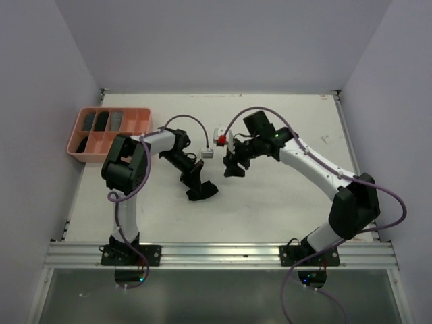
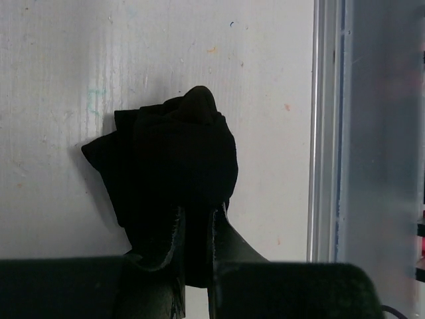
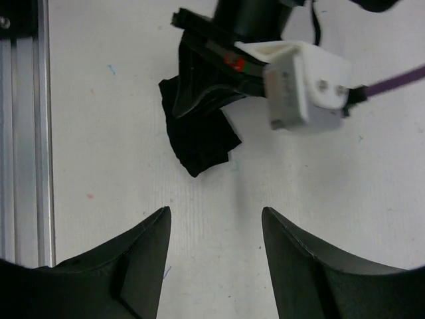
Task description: Roll the underwear
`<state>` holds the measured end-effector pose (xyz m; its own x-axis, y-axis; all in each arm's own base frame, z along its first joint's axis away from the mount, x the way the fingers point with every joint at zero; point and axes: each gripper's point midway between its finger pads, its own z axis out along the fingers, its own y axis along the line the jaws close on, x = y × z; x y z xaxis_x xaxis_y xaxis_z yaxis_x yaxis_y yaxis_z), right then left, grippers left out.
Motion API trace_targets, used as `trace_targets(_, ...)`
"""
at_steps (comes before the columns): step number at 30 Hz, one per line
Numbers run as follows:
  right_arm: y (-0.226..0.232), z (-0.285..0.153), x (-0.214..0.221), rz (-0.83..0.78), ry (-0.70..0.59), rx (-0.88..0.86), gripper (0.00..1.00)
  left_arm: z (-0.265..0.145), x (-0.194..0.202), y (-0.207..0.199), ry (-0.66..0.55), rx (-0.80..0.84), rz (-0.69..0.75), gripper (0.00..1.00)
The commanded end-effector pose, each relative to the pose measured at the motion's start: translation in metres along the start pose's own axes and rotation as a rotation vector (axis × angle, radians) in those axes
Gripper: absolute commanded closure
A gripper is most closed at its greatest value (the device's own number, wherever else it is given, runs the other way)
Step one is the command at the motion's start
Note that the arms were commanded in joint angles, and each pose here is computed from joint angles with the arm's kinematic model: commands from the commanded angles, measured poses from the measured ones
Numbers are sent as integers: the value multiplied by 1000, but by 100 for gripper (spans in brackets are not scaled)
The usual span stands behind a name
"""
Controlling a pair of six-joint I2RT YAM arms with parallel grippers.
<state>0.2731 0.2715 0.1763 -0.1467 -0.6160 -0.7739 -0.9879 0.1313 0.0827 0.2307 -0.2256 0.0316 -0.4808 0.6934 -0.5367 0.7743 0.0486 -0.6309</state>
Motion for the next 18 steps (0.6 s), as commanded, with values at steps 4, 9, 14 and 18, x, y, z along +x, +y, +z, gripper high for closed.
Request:
trace_targets(4,30,57,5,-279,31,13,34,1,69,53,282,-101,-14,100)
trace_targets(9,38,90,13,-392,42,22,31,-1,69,56,290,-99,-26,100)
trace_targets(14,45,117,18,-472,34,27,28,-1,70,57,290,-91,-38,100)
trace_targets(18,44,135,27,-505,32,49,27,0,69,56,289,-84,-42,100)
